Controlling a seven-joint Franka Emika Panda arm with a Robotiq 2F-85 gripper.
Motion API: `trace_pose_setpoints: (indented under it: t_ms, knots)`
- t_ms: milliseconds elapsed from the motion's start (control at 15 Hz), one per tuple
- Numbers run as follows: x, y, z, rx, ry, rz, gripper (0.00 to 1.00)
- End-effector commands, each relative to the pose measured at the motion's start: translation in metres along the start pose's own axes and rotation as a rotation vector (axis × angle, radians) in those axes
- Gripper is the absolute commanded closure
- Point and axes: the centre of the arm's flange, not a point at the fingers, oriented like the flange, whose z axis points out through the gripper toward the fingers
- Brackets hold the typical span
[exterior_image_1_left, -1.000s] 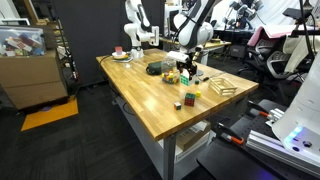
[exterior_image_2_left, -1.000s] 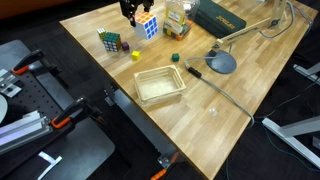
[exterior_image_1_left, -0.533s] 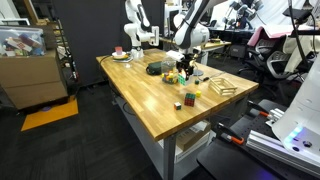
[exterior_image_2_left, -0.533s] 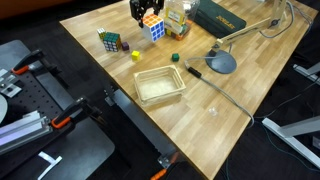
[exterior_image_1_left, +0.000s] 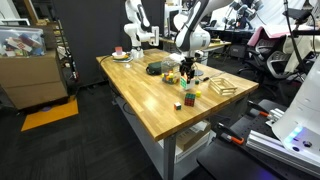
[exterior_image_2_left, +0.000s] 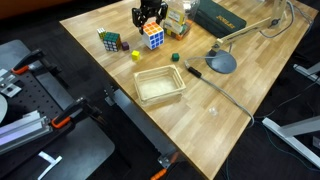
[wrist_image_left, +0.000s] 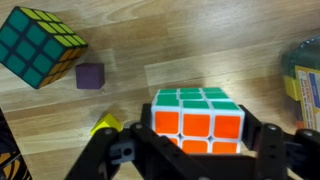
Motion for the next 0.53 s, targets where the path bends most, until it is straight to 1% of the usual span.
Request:
trace_pose_setpoints:
  t_ms: [0, 267, 467]
  knots:
    - [0.002, 0.0, -0.004, -0.01, -0.027, 0.01, 0.0]
    - [-0.009, 0.009, -0.01, -0.002, 0.028, -0.063, 0.0]
    - [-0.026, 0.025, -0.026, 0.027, 0.07, -0.146, 0.0]
